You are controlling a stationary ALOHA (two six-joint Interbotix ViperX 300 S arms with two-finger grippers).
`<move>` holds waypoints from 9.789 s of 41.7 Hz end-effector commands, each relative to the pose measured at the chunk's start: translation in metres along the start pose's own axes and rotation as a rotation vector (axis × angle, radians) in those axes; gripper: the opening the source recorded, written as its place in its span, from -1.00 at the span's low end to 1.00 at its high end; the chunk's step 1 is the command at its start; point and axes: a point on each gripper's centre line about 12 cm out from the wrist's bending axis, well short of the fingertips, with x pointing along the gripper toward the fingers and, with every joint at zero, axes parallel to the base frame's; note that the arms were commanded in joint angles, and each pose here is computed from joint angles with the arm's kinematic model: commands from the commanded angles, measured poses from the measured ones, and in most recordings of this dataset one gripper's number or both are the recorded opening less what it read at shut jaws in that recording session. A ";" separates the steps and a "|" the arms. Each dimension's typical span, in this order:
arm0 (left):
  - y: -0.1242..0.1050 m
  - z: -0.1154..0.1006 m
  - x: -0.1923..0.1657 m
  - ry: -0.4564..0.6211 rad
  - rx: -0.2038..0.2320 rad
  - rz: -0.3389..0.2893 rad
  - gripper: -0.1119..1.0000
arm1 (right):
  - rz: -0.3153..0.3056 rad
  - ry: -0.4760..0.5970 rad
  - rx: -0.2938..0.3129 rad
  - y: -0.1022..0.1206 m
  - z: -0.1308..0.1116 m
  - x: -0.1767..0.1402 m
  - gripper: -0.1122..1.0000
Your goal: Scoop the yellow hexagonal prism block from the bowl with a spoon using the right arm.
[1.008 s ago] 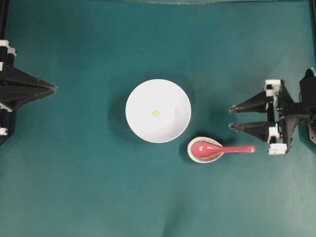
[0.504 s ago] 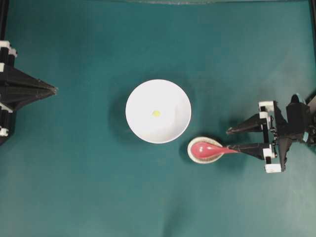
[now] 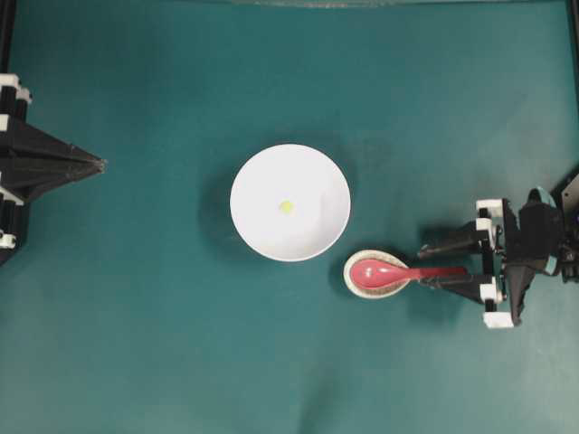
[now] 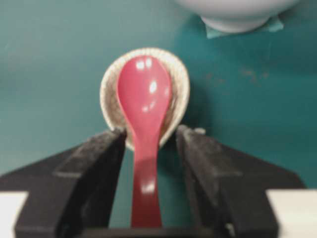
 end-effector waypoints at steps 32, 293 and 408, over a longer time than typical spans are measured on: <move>0.000 0.004 0.002 -0.008 0.005 0.001 -0.80 | -0.010 0.029 -0.015 0.002 -0.011 0.007 0.08; 0.004 0.000 0.002 0.022 0.006 0.021 -0.80 | 0.003 -0.017 -0.045 0.002 0.000 0.002 -0.04; 0.005 -0.002 0.002 0.030 0.005 0.025 -0.80 | -0.016 0.029 -0.101 0.000 -0.007 0.009 -0.06</move>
